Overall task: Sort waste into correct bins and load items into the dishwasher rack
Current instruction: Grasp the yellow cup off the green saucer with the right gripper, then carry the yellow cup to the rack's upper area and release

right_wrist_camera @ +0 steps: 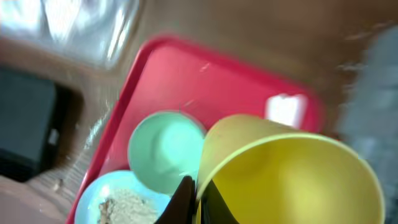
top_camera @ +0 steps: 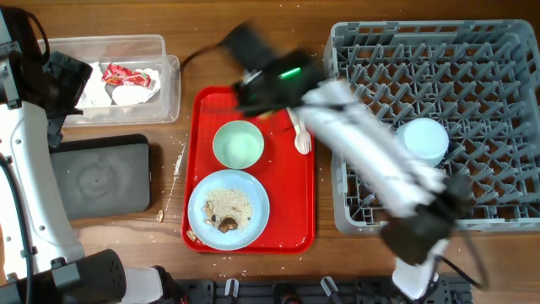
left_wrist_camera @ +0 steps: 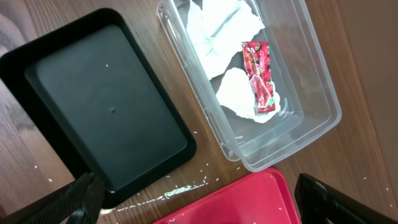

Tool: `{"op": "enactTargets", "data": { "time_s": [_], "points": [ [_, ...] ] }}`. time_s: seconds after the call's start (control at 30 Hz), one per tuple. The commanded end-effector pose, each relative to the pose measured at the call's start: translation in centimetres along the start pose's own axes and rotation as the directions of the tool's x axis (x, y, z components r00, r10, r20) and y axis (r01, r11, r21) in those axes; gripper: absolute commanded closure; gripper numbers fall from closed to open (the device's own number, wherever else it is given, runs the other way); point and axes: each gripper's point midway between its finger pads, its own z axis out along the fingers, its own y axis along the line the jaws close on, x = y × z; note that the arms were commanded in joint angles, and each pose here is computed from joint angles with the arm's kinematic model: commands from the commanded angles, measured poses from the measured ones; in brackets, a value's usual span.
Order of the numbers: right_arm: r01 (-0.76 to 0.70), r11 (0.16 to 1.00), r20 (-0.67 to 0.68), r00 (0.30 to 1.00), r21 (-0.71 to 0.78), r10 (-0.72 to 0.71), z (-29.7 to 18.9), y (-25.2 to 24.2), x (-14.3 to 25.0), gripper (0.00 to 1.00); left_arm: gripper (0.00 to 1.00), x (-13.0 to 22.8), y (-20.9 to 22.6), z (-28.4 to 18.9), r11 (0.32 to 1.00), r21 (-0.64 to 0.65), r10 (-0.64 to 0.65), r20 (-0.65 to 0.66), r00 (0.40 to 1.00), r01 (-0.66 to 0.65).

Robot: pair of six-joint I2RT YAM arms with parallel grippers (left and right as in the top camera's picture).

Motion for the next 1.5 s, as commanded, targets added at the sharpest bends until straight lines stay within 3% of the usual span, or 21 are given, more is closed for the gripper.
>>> {"op": "enactTargets", "data": {
  "time_s": [0.0, 0.17, 0.3, 0.47, 0.6, 0.7, 0.83, 0.9, 0.97, 1.07, 1.17, 1.23, 1.33, 1.37, 1.4, 1.43, 1.47],
  "points": [
    [-0.073, 0.976, 0.035, 0.996, -0.203, 0.081, -6.2, -7.5, -1.4, 0.96, 0.00, -0.1, 0.1, 0.2, 1.000, -0.007, -0.012, -0.001, 1.000, 0.012],
    [-0.232, 0.850, 0.027, 0.960, -0.473, 0.277, -7.6, -20.3, 1.4, 0.96, 0.00, -0.1, 0.1, 0.2, 1.000, -0.007, -0.012, -0.001, 1.000, 0.012],
    [-0.269, 0.698, 0.049, 0.915, -0.664, 0.400, -5.5, -25.0, 3.0, 0.96, 0.00, -0.1, 0.1, 0.2, 1.000, -0.007, -0.012, -0.001, 1.000, 0.012],
    [-0.396, 0.562, -0.070, 0.856, -0.726, 0.513, 1.2, -28.5, 3.8, 0.96, 0.00, -0.1, 0.1, 0.2, 1.000, -0.007, -0.012, -0.001, 1.000, 0.012],
    [-0.430, 0.539, -0.082, 0.829, -0.724, 0.553, 2.9, -30.5, 4.4, 0.96, 0.00, -0.1, 0.1, 0.2, 1.000, -0.007, -0.012, -0.001, 1.000, 0.012],
    [-0.528, 0.564, -0.124, 0.790, -0.635, 0.601, 3.8, -32.8, 5.9, 0.94, 0.00, -0.1, 0.1, 0.2, 1.000, -0.007, -0.012, -0.001, 1.000, 0.012],
    [-0.579, 0.582, -0.152, 0.771, -0.571, 0.618, 4.0, -34.0, 7.4, 0.79, 0.00, -0.1, 0.1, 0.2, 1.000, -0.007, -0.012, -0.001, 1.000, 0.012],
    [-0.620, 0.587, -0.181, 0.752, -0.521, 0.634, 4.5, -34.4, 8.1, 0.80, 0.00, -0.1, 0.1, 0.2, 1.000, -0.007, -0.012, -0.001, 1.000, 0.012],
    [-0.687, 0.579, -0.215, 0.706, -0.440, 0.674, 4.9, -35.3, 9.1, 0.92, 0.00, -0.1, 0.1, 0.2, 1.000, -0.007, -0.012, -0.001, 1.000, 0.012],
    [-0.756, 0.558, -0.207, 0.639, -0.342, 0.741, 3.7, -37.2, 9.9, 0.94, 0.00, -0.1, 0.1, 0.2, 1.000, -0.007, -0.012, -0.001, 1.000, 0.012],
    [-0.860, 0.506, -0.058, 0.503, 0.062, 0.862, -0.6, -42.1, 13.3, 0.90, 0.00, -0.1, 0.1, 0.2, 1.000, -0.007, -0.012, -0.001, 1.000, 0.012],
    [-0.873, 0.461, 0.034, 0.472, 0.158, 0.881, -3.6, -42.7, 13.6, 0.85, 0.00, -0.1, 0.1, 0.2, 1.000, -0.007, -0.012, -0.001, 1.000, 0.012],
    [-0.820, 0.571, 0.126, 0.572, 0.043, 0.811, -8.2, -38.5, 9.1, 0.83, 0.00, -0.1, 0.1, 0.2, 1.000, -0.007, -0.012, -0.001, 1.000, 0.012],
    [-0.736, 0.677, 0.149, 0.668, -0.009, 0.729, -8.7, -35.5, 6.4, 0.79, 0.00, -0.1, 0.1, 0.2, 1.000, -0.007, -0.012, -0.001, 1.000, 0.012],
    [-0.666, 0.745, 0.155, 0.732, -0.043, 0.664, -8.2, -33.1, 4.3, 0.62, 0.00, -0.1, 0.1, 0.2, 1.000, -0.007, -0.012, -0.001, 1.000, 0.012],
    [-0.615, 0.787, 0.166, 0.773, -0.045, 0.613, -7.0, -31.5, 2.6, 0.61, 0.00, -0.1, 0.1, 0.2, 1.000, -0.007, -0.012, -0.001, 1.000, 0.012],
    [-0.583, 0.812, 0.175, 0.797, -0.028, 0.579, -5.9, -30.6, 1.5, 0.67, 0.00, -0.1, 0.1, 0.2, 1.000, -0.007, -0.012, -0.001, 1.000, 0.012]
  ]
}}
